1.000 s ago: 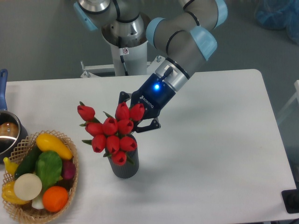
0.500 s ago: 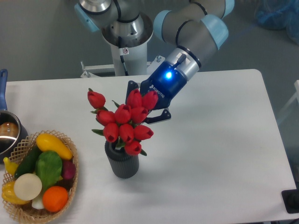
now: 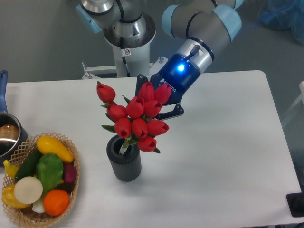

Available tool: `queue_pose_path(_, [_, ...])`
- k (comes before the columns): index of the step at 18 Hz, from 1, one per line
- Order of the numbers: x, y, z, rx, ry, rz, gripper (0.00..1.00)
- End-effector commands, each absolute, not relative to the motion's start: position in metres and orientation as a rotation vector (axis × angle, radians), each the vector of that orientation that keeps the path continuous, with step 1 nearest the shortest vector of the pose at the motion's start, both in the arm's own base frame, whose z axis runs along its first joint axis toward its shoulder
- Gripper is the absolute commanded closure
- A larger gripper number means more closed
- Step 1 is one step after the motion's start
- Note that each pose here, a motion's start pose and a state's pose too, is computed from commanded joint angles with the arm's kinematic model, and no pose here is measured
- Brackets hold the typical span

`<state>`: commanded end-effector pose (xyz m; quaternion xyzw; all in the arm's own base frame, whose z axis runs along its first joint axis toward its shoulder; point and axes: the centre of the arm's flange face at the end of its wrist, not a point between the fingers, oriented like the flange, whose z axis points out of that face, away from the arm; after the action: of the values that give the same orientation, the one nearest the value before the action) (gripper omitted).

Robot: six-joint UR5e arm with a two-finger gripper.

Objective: Pick up the flowers from the vase
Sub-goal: 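Lift the gripped tulips straight up out of the black vase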

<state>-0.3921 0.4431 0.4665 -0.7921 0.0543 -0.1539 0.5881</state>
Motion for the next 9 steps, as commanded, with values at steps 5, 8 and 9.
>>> queue_pose_path(5, [-0.396,0.433,0.477,-1.819,0.122,-0.347,0.93])
queue_pose_path(8, [-0.402,0.427,0.482,-1.815,0.118,-0.327,0.92])
queue_pose_path(9, [-0.404,0.426,0.482,-1.815,0.117,-0.324,0.92])
